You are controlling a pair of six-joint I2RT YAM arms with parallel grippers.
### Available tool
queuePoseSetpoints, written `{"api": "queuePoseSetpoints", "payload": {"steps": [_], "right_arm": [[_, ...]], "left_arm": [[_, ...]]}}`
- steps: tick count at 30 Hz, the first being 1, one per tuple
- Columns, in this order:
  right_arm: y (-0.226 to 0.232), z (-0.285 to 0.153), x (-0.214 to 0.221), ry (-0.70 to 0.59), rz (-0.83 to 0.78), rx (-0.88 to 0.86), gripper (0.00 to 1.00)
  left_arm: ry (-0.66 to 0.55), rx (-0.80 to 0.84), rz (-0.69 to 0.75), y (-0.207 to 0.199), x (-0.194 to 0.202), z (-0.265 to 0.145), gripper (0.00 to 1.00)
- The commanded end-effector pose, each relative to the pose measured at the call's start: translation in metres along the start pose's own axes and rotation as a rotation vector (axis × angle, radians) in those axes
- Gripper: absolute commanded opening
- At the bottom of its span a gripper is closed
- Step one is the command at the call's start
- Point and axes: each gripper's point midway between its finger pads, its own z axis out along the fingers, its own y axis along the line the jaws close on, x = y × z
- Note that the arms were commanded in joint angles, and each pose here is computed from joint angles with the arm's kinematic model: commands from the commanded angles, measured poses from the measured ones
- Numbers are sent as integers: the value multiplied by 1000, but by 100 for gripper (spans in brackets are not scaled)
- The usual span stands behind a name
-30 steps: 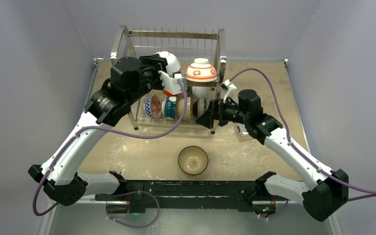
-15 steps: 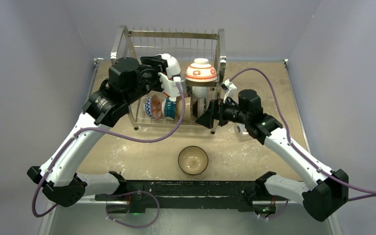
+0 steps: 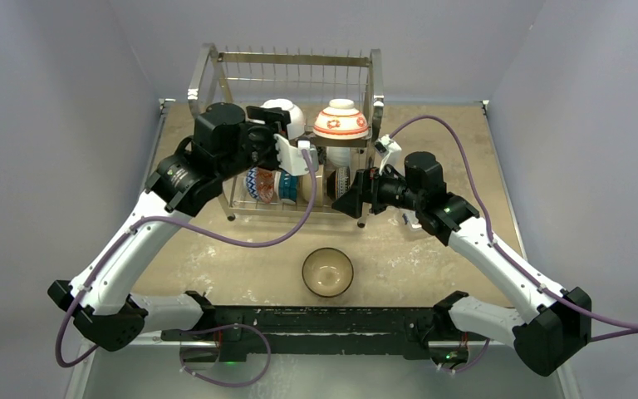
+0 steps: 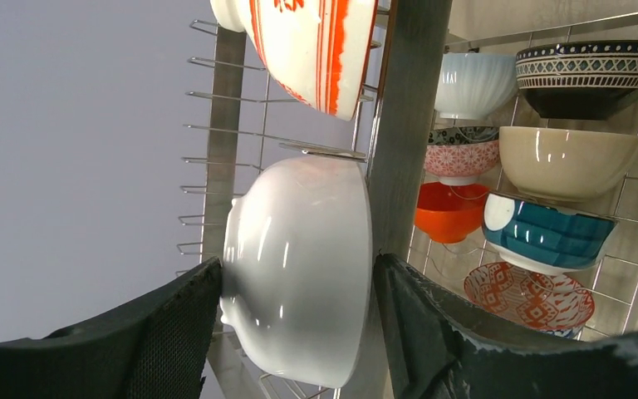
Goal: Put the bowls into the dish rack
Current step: Turn the bowl upside down on the dish rack, then pick up the bowl from the center of the board.
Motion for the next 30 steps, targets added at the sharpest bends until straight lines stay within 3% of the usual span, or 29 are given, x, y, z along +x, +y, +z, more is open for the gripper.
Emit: {"api": "queuePoseSetpoints", "payload": {"steps": [1,6,17,23,30], "right_arm": [[5,1,-12,-33,-36,-16,99],[7,1,-15,-38,-35,-20,99],[3,-7,-4,-32,-16,5,99],[-9,-15,27,5,33,39,99],[-31,-22,79,60,120,79,99]], "left_arm": [[-53,32,-46,-12,-9,-8,68],[-141,-23,-106,-9,-23,-26,84],[-315,-125,-317,-29,-38,-78,97],[-406,-89,-603,-80,-35,-100,99],[-497,-92,-1108,-132,-22,-108,98]]}}
